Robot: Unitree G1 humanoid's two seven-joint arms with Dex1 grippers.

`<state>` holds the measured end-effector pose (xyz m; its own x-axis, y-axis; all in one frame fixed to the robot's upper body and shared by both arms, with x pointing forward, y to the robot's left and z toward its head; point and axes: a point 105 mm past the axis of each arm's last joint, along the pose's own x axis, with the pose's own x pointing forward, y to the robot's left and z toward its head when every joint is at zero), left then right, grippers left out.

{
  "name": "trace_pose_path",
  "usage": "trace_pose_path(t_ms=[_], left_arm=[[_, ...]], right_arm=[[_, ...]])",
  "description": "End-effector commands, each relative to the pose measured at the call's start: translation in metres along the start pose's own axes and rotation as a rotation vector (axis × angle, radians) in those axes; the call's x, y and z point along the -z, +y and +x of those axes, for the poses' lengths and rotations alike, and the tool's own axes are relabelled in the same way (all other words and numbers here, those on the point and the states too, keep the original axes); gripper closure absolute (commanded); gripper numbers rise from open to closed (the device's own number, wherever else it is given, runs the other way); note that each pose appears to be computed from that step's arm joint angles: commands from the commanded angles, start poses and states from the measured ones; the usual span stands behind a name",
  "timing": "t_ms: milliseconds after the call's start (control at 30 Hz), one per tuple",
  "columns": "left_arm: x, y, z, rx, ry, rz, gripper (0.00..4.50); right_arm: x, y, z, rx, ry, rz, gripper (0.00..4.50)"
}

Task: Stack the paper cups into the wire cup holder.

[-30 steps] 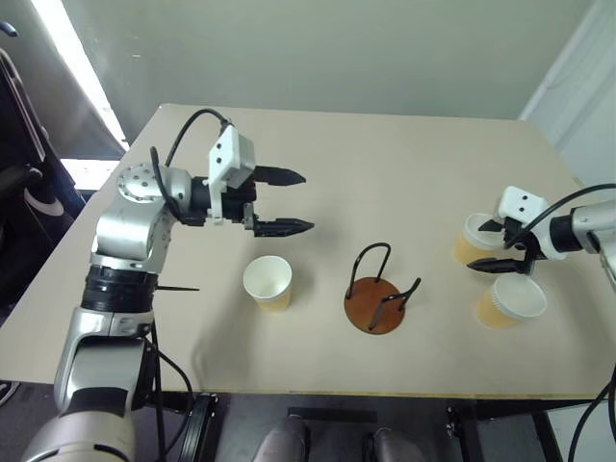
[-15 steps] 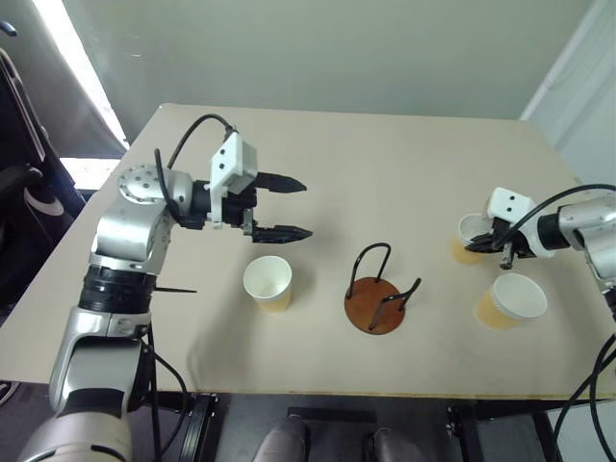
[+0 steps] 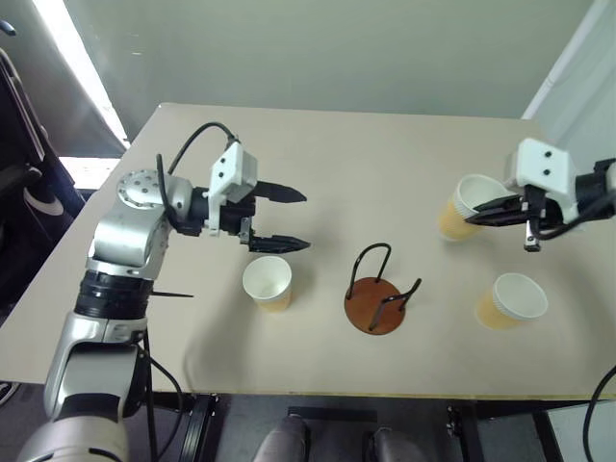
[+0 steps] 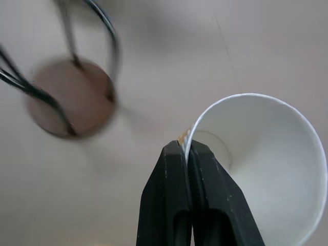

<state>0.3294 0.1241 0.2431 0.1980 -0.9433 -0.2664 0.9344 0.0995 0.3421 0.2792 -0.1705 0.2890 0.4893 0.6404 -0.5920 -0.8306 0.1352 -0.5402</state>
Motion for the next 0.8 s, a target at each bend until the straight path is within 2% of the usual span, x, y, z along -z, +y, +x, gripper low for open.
trace_pose_path(t_ms=[33, 100, 233, 800], left_arm=[[-0.009, 0.0, 0.003, 0.027, -0.013, 0.043, 0.0], [-0.009, 0.0, 0.006, 0.037, -0.014, 0.048, 0.0], [-0.01, 0.002, 0.013, 0.052, -0.021, 0.059, 0.0], [-0.008, 0.002, 0.011, 0.049, -0.01, 0.06, 0.0]], right_arm=[[-0.042, 0.02, -0.006, -0.044, -0.074, -0.093, 4.48], [-0.054, 0.03, -0.001, -0.081, -0.097, -0.124, 4.48], [-0.06, 0.042, 0.009, -0.134, -0.102, -0.153, 4.48], [-0.043, 0.058, 0.031, -0.242, -0.088, -0.122, 4.48]])
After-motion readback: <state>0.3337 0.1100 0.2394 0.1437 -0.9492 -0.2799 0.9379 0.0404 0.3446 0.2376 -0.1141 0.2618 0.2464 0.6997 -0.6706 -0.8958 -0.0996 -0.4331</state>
